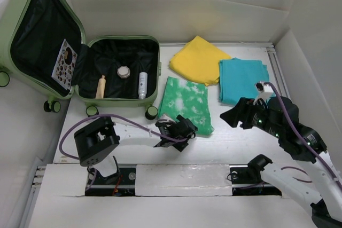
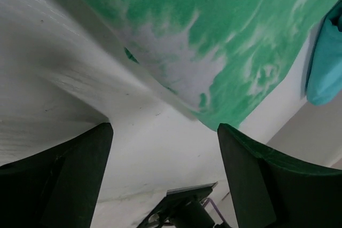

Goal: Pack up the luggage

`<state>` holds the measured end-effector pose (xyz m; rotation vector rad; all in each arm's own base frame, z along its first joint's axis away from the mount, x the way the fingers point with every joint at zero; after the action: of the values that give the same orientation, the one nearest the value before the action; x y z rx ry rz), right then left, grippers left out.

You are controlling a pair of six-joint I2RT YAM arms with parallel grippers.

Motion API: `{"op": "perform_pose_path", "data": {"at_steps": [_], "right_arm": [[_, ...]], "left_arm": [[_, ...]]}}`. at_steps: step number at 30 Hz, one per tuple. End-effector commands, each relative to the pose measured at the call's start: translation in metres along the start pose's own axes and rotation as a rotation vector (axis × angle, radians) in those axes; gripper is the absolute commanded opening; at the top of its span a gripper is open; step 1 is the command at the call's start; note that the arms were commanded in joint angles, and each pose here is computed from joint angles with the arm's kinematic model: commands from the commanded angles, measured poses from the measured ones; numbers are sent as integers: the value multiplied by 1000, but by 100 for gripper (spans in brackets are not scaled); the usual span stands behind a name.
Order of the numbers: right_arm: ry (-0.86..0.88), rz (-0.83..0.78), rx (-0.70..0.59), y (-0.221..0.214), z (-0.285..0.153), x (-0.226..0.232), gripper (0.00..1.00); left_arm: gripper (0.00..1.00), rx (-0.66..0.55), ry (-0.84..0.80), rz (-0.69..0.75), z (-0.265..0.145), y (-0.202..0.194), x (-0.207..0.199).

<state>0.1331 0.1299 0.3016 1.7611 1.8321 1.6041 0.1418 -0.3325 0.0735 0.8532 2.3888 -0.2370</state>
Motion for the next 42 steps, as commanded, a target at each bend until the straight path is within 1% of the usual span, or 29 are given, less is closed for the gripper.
{"op": "perform_pose_path", "data": {"at_steps": [1,2,5,7,8,10,11,12,13,16,21,25,27,28,29,32,36,40,41,42], "right_arm": [[33,-38,7,-1,-15,5,71],[45,-38,15,-2,-16,7,71],[43,-47,17,-6,-22,4,71],[52,-49,4,-7,-28,4,71],[52,-49,4,-7,-28,4,71],[54,-57,17,-9,-29,4,71],[59,-58,9,-9,-31,4,71],[59,-69,9,-9,-31,4,71],[59,-69,9,-9,-31,4,71],[67,-78,13,-10,-31,4,71],[70,-96,25,-11,-29,4,71],[79,-96,31,-12,-29,5,71],[75,-95,39,-14,-28,4,71],[70,-93,46,-15,-28,3,71],[75,-95,38,-15,-30,3,71],[80,-96,30,-15,-32,3,71],[75,-95,37,-17,-31,2,71],[80,-96,30,-17,-33,2,71],[67,-95,34,-18,-33,0,71],[76,-97,18,-16,-37,2,71]], "left_arm": [[76,-150,57,-236,12,19,11],[75,-161,70,-259,14,22,18],[75,-190,38,-333,14,29,17],[74,-219,55,-342,15,35,24],[74,-233,54,-373,13,38,24],[72,-290,73,-377,12,50,36],[71,-304,87,-393,12,53,42],[70,-313,64,-433,8,57,40],[70,-323,58,-430,10,62,48],[69,-337,58,-452,14,71,51],[69,-342,50,-423,26,67,44],[69,-339,32,-472,32,70,44],[67,-356,31,-508,34,81,46],[66,-351,24,-512,34,80,45],[66,-373,18,-530,35,89,43],[66,-382,14,-540,37,95,40],[66,-403,49,-521,49,100,47],[60,-380,72,-506,61,94,53],[56,-370,77,-498,63,92,54],[50,-369,79,-487,65,91,53]]}}
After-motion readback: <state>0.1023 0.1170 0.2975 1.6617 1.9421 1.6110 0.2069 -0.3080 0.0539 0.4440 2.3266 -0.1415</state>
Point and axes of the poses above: each gripper's point midway between its finger pads, its own z axis out along the fingers, its own x axis along the line the jaws close on, y = z × x, the point moved 4 cm from there along -z, back along the fingers, and after that the axes turned 1 degree about -z, right-handed, at the moved point
